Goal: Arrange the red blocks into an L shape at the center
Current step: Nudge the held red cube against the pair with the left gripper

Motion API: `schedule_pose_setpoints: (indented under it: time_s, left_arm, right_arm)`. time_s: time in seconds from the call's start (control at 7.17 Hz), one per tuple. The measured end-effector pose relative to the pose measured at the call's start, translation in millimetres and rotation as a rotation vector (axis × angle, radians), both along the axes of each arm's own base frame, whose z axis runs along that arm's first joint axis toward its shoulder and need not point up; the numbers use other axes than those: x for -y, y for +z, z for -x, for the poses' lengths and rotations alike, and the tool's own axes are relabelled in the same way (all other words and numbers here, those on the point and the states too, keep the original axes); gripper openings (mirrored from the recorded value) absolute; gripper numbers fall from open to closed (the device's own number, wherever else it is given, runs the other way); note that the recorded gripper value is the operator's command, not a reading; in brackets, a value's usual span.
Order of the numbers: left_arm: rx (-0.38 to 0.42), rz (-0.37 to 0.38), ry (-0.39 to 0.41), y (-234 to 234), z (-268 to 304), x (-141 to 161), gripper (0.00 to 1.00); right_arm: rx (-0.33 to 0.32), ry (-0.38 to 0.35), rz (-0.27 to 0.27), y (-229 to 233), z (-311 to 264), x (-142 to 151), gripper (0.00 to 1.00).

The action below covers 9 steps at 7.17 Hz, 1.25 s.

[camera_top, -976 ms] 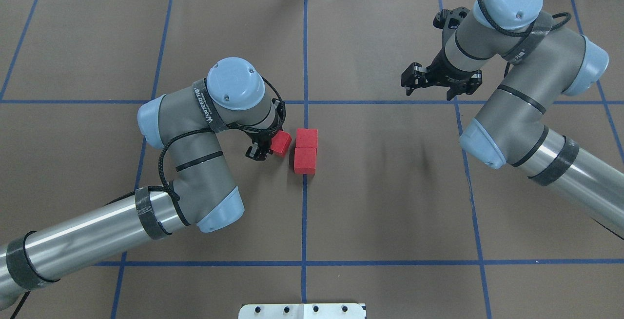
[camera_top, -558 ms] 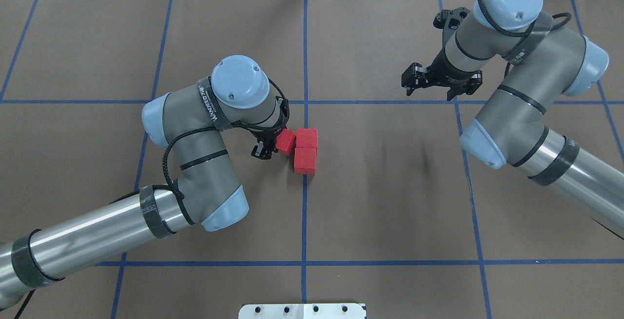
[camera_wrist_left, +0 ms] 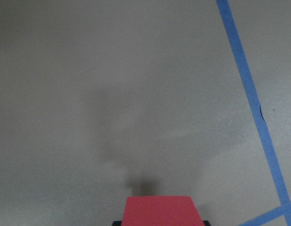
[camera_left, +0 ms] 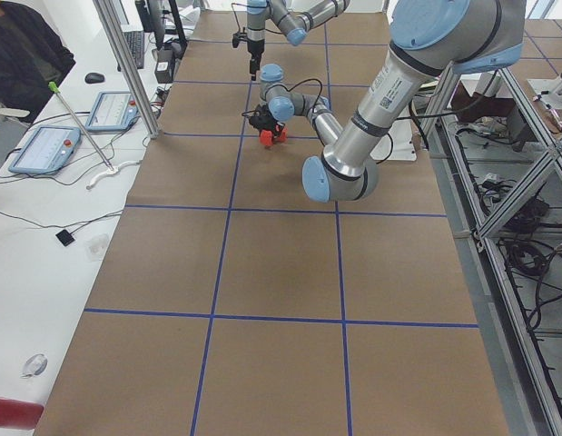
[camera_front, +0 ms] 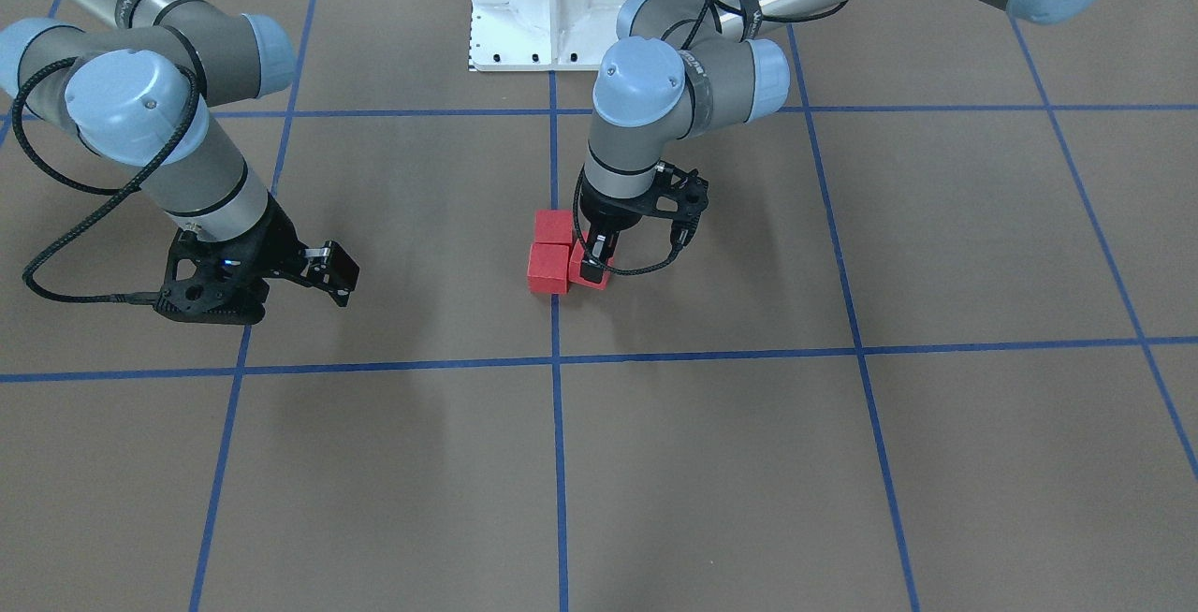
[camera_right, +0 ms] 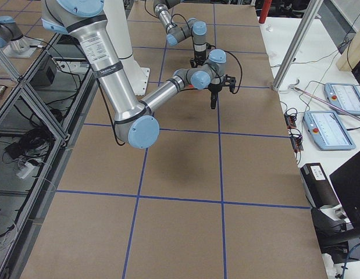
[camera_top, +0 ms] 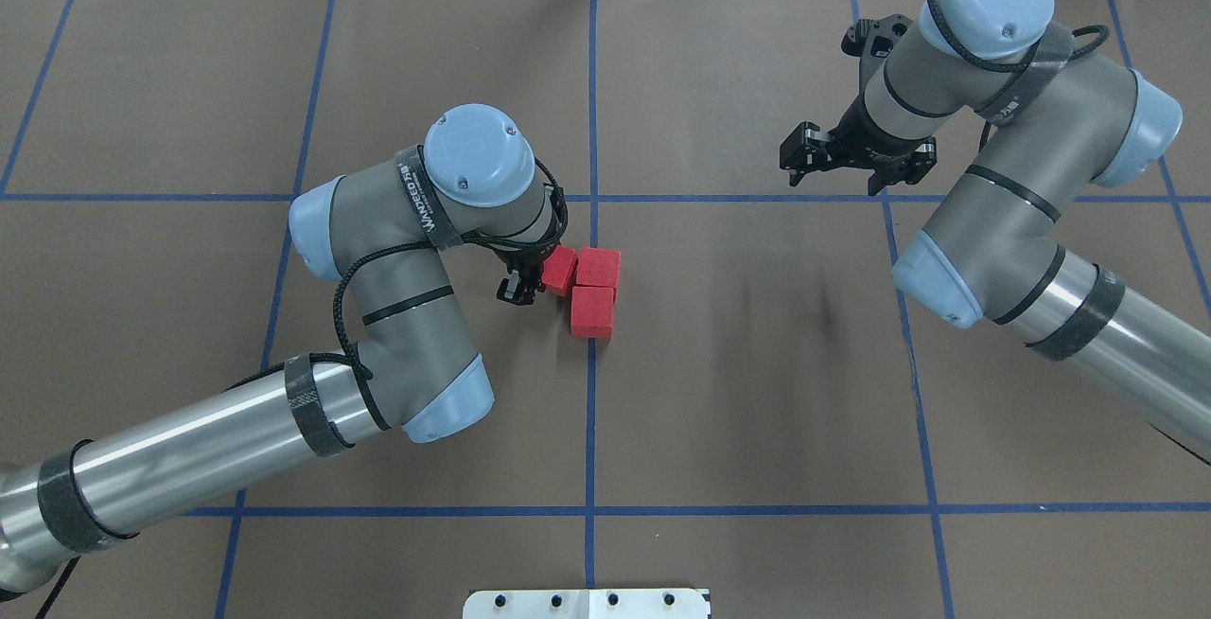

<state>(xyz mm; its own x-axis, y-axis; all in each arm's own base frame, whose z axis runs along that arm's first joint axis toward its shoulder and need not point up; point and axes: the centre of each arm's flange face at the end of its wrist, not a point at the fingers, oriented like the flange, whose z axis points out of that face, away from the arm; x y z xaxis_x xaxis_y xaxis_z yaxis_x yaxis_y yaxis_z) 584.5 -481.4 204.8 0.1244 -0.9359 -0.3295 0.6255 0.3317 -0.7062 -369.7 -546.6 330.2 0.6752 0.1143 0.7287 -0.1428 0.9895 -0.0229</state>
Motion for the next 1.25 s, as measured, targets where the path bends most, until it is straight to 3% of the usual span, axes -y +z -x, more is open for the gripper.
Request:
schedule_pose_setpoints:
  time_s: [0.7,1.25]
  left_arm:
    - [0.011,0.098,-0.100,9.0,-4.1,6.4,0.00]
    - [0.011,0.114,-0.111,3.9,-8.9,9.3,0.00]
  right_arm:
    - [-0.003,0.000,0.003,2.5,-0.4,-0.5,0.99]
    - [-0.009,0.004,0.001,4.1,0.5,0.5,0.99]
